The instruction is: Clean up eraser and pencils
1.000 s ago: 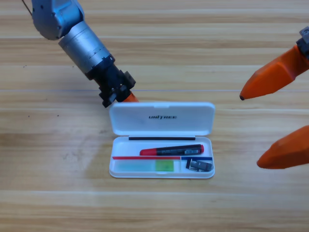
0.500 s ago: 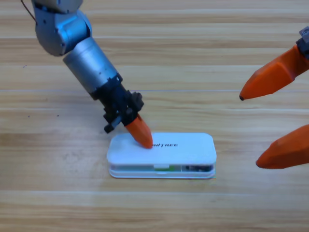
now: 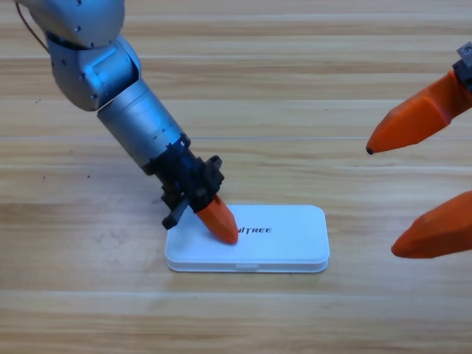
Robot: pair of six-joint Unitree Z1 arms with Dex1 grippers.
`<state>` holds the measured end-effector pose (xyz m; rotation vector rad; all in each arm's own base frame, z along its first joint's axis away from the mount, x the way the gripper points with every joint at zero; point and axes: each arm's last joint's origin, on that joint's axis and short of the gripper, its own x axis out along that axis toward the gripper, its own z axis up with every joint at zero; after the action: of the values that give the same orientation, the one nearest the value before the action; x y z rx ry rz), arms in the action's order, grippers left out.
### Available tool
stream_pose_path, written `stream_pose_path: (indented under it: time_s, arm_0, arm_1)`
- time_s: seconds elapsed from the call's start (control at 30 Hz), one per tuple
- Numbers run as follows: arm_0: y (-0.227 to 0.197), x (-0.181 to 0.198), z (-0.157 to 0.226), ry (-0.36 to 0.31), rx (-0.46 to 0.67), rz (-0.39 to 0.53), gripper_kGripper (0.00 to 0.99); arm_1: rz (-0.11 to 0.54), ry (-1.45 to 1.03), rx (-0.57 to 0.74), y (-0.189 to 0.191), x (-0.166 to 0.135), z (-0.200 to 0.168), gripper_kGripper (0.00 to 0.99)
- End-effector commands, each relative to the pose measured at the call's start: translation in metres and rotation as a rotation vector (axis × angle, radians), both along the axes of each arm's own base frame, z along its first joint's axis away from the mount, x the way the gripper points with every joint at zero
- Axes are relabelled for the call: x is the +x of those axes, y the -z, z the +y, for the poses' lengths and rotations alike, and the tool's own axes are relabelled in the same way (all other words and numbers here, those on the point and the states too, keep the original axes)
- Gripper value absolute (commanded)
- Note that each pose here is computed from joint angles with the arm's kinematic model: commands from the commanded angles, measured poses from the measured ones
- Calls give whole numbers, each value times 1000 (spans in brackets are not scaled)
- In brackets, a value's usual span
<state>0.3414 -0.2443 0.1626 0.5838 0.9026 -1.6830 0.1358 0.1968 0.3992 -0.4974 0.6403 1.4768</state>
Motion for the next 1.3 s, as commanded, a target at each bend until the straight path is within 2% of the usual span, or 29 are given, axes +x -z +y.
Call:
stream_pose_path:
  time_s: [0.03, 0.13, 0.23, 0.5, 0.7, 0.73, 0.77, 0.8, 0.83, 0.93, 1.13, 1.3]
  arm_0:
    - [-30, -28, 10, -24, 72, -56, 0]
    - [-97, -52, 28, -85, 49, -208, 0]
    - [-144, -87, 40, -106, 2, -301, 0]
    - [-197, -152, 51, -92, -81, -343, 0]
    - [-209, -169, 53, -89, -114, -350, 0]
    - [-208, -169, 52, -88, -112, -350, 242]
    - [-207, -169, 53, -99, -104, -342, 630]
    - [-205, -169, 53, -113, -93, -336, 922]
    - [-203, -169, 53, -117, -88, -331, 986]
    - [-198, -170, 54, -142, -76, -317, 990]
    - [-199, -175, 64, -205, -67, -384, 990]
    - [-199, -174, 64, -223, -59, -402, 990]
  arm_1:
    - [8, 32, -8, 7, 2, -7, 990]
    - [9, 33, -8, 7, 2, -7, 990]
    - [8, 32, -8, 7, 2, -7, 990]
    - [9, 33, -8, 7, 4, -6, 990]
    - [11, 33, -10, 8, 5, -5, 990]
    - [12, 34, -10, 8, 5, -5, 990]
    - [13, 34, -11, 9, 5, -5, 990]
    - [13, 34, -11, 9, 5, -5, 990]
    - [13, 34, -11, 9, 5, -5, 990]
    - [16, 35, -12, 9, 5, -4, 990]
    - [16, 36, -11, 9, 5, -4, 990]
    - [16, 36, -11, 9, 5, -4, 990]
